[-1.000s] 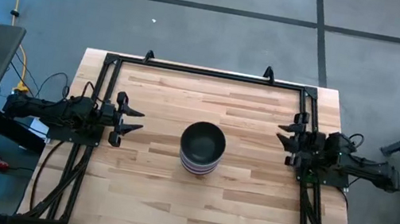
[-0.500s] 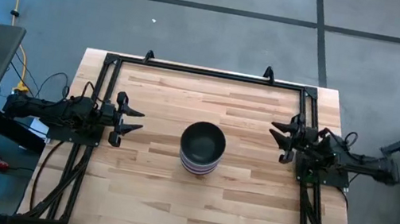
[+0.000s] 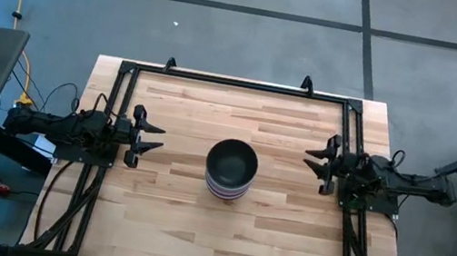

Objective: Nest bowls inside each other
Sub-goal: Return to Home Position

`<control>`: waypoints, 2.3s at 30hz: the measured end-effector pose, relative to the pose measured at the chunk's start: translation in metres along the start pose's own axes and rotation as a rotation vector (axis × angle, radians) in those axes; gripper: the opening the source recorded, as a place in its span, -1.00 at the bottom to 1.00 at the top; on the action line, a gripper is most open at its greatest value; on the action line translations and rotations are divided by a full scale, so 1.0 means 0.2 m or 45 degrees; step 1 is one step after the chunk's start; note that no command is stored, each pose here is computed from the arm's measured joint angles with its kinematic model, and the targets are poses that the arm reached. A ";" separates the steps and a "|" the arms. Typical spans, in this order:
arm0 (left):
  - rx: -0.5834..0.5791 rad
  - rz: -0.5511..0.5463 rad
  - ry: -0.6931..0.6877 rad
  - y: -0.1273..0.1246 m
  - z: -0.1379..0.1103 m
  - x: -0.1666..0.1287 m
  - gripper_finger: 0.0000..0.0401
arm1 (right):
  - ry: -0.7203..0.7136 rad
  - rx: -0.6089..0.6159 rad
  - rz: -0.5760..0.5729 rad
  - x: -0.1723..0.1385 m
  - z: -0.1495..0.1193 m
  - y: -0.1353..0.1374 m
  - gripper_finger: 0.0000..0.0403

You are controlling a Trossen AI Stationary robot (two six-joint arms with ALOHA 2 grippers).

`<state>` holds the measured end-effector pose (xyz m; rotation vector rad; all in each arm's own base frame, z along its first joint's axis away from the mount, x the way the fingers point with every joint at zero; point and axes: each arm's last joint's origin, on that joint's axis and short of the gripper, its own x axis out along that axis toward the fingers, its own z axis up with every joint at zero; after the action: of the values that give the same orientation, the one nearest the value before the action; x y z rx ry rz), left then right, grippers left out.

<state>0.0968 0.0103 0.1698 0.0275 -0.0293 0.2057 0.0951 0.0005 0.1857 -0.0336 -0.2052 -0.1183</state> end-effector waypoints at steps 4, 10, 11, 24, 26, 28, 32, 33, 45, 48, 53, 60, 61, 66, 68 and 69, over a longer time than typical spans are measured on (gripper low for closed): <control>0.000 0.000 0.000 0.00 0.00 0.00 -0.14 | 0.065 -0.013 0.077 0.00 -0.03 0.01 -0.43; 0.000 0.000 0.000 0.00 0.00 0.00 -0.14 | 0.122 0.056 0.076 0.00 -0.05 0.01 -0.43; 0.000 0.000 0.000 0.00 0.00 0.00 -0.14 | 0.125 0.066 0.076 0.00 -0.05 0.01 -0.43; 0.000 0.000 0.001 0.00 0.00 0.00 -0.14 | 0.236 0.176 0.128 -0.01 -0.09 0.02 -0.43; 0.000 0.000 0.000 0.00 0.00 0.00 -0.14 | 0.243 0.185 0.155 -0.01 -0.09 0.02 -0.43; 0.000 0.000 0.000 0.00 0.00 0.00 -0.14 | 0.245 0.186 0.164 -0.01 -0.09 0.02 -0.43; 0.000 0.000 0.000 0.00 0.00 0.00 -0.14 | 0.246 0.185 0.167 -0.01 -0.09 0.02 -0.43; 0.001 0.000 0.000 0.00 0.00 0.00 -0.14 | 0.247 0.185 0.167 -0.01 -0.09 0.02 -0.43; 0.001 0.000 0.000 0.00 0.00 0.00 -0.14 | 0.252 0.103 0.217 -0.01 -0.09 0.03 -0.43; 0.000 0.000 0.000 0.00 0.00 0.00 -0.14 | 0.249 0.079 0.256 -0.01 -0.09 0.03 -0.43; 0.001 0.000 0.001 0.00 0.00 0.00 -0.14 | 0.249 0.084 0.257 -0.01 -0.09 0.03 -0.43; 0.000 0.000 0.001 0.00 0.00 0.00 -0.14 | 0.241 0.091 0.262 -0.01 -0.09 0.03 -0.43; 0.000 0.000 0.000 0.00 0.00 0.00 -0.14 | 0.241 0.097 0.262 -0.01 -0.09 0.03 -0.43; 0.001 0.000 0.000 0.00 0.00 0.00 -0.14 | 0.250 0.207 0.253 -0.01 -0.09 0.03 -0.43; 0.001 0.000 0.000 0.00 0.00 0.00 -0.14 | 0.253 0.245 0.250 -0.01 -0.09 0.03 -0.43; 0.000 0.000 0.000 0.00 0.00 0.00 -0.14 | 0.254 0.256 0.248 -0.01 -0.09 0.03 -0.43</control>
<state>0.0968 0.0103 0.1698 0.0279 -0.0292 0.2057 0.0972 0.0068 0.1682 0.1575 -0.0129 0.0937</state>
